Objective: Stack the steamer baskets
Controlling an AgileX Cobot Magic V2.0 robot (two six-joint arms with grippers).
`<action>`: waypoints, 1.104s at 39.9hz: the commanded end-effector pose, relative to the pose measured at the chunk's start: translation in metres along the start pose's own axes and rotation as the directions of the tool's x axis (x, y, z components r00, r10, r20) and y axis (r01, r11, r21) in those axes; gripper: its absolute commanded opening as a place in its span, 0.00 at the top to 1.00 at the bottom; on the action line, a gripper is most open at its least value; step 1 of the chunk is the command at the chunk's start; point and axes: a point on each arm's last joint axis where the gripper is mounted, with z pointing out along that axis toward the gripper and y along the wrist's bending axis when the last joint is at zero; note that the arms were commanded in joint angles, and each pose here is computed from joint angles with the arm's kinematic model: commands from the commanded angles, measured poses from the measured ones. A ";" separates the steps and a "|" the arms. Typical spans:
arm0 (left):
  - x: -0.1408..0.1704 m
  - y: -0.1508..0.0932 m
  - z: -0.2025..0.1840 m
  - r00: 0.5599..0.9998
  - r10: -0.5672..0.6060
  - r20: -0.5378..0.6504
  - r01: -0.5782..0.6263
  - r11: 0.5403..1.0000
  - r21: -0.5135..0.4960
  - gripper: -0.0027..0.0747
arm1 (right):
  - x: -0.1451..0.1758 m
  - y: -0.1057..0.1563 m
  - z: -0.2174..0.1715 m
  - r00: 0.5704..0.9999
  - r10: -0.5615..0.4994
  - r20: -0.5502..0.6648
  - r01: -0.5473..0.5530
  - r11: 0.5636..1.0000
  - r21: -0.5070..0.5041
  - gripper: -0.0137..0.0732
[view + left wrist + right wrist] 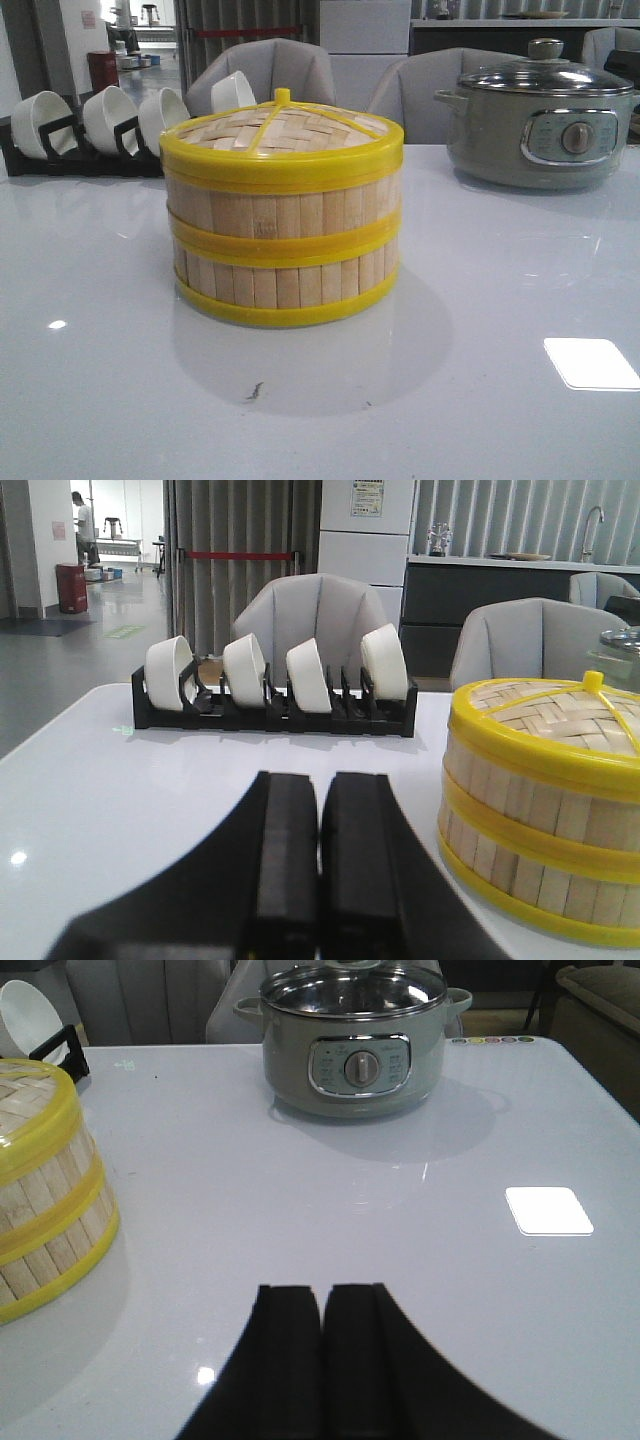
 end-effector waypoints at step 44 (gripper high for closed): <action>-0.009 -0.002 -0.002 0.993 0.040 0.109 -0.042 0.999 0.017 0.86 | -0.017 0.001 -0.003 0.994 -0.018 0.110 0.017 1.000 0.006 0.79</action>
